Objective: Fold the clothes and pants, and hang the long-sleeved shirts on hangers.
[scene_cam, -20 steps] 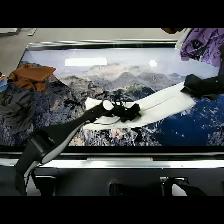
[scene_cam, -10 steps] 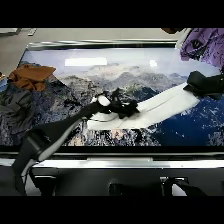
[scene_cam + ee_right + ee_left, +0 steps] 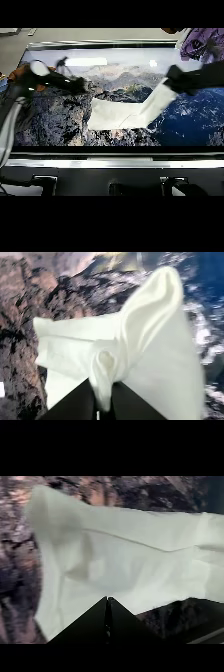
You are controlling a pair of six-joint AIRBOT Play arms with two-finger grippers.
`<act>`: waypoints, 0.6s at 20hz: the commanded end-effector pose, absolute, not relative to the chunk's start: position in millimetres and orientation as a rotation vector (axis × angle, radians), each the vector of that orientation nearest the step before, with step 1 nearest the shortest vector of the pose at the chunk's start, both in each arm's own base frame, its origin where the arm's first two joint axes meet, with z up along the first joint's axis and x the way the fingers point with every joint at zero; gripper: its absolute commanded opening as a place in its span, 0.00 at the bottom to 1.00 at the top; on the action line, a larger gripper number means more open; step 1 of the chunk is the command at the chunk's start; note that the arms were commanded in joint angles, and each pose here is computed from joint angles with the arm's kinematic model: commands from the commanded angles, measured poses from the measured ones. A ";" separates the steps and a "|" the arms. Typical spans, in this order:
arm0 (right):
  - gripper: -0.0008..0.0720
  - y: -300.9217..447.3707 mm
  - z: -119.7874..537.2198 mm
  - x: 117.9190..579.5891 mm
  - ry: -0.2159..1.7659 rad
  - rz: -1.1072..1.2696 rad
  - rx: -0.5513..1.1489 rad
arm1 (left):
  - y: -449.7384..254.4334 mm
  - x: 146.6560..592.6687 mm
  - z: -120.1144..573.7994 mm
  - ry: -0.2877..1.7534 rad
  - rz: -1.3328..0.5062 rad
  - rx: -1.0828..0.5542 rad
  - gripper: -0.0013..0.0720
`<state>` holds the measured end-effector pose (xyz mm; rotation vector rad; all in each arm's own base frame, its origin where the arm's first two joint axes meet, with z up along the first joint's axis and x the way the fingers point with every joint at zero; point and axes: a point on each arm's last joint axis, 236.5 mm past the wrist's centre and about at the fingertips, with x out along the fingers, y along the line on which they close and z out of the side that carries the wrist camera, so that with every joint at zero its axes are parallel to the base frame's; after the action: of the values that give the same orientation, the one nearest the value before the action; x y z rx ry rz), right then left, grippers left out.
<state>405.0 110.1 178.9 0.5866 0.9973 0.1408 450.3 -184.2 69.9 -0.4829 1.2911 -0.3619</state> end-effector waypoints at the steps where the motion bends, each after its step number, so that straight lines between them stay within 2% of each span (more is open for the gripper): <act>1: 0.06 197.0 151.1 412.5 1.036 0.209 0.578 | -94.1 437.9 98.6 1.267 -0.198 -0.450 0.04; 7: 0.06 320.7 79.4 406.1 1.137 0.302 0.600 | -61.8 433.5 109.0 1.251 -0.143 -0.487 0.04; 12: 0.06 361.8 47.6 400.1 1.173 0.316 0.635 | -62.2 433.7 109.1 1.247 -0.158 -0.467 0.04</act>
<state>402.4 334.4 64.9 0.5999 1.1645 0.3078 435.1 -65.9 108.0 -0.4746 1.2477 -0.1597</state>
